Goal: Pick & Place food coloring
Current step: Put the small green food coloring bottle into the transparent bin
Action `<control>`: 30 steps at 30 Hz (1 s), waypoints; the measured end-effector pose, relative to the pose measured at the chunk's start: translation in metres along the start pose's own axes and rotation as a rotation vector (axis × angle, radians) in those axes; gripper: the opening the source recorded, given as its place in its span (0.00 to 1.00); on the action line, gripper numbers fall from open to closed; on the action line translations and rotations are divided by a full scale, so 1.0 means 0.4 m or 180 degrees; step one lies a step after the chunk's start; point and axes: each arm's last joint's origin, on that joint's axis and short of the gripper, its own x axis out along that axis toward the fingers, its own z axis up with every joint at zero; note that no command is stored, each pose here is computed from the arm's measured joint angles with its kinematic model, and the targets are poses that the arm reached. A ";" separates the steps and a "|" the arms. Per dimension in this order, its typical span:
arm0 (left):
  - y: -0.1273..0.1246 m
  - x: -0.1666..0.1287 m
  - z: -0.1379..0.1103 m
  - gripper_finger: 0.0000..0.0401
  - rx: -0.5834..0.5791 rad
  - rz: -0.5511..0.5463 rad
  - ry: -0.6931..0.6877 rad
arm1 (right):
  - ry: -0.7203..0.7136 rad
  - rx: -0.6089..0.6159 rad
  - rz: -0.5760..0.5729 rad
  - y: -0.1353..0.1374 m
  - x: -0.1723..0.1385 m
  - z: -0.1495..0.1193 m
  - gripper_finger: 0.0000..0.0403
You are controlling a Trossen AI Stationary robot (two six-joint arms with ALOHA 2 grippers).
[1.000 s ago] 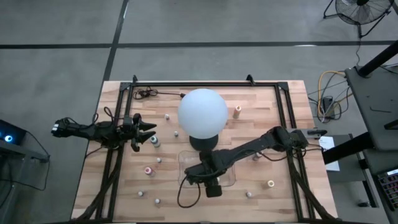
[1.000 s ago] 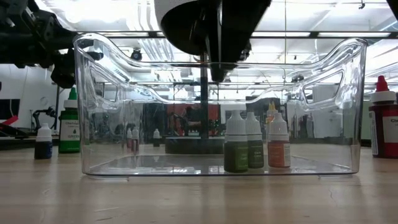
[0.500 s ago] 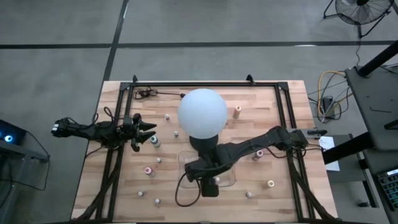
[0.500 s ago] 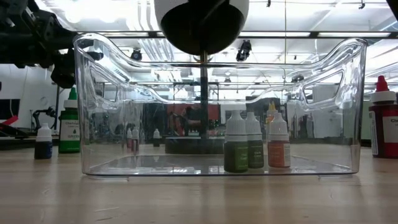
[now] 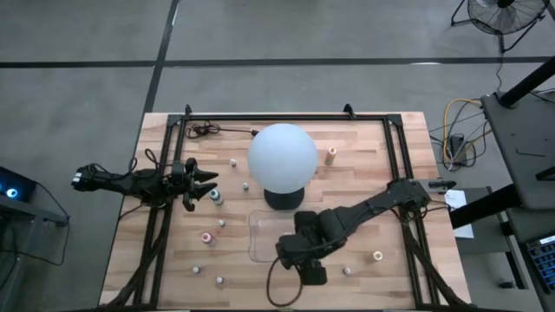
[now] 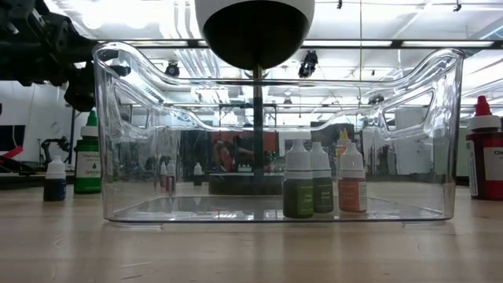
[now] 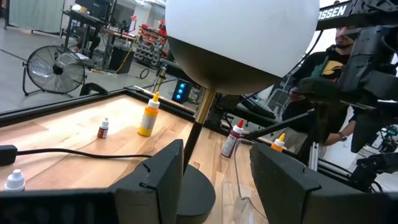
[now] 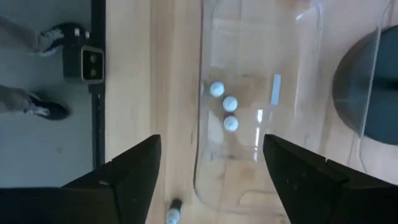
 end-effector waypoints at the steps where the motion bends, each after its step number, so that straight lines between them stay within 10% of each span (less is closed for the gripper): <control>1: 0.000 0.000 0.000 0.40 0.0001 -0.0001 0.0000 | 0.0008 -0.0026 0.0005 0.007 -0.002 -0.007 0.70; 30: 0.000 0.000 0.000 0.40 -0.0002 -0.0001 -0.0005 | 0.0162 -0.0236 -0.0006 0.084 0.103 -0.358 0.73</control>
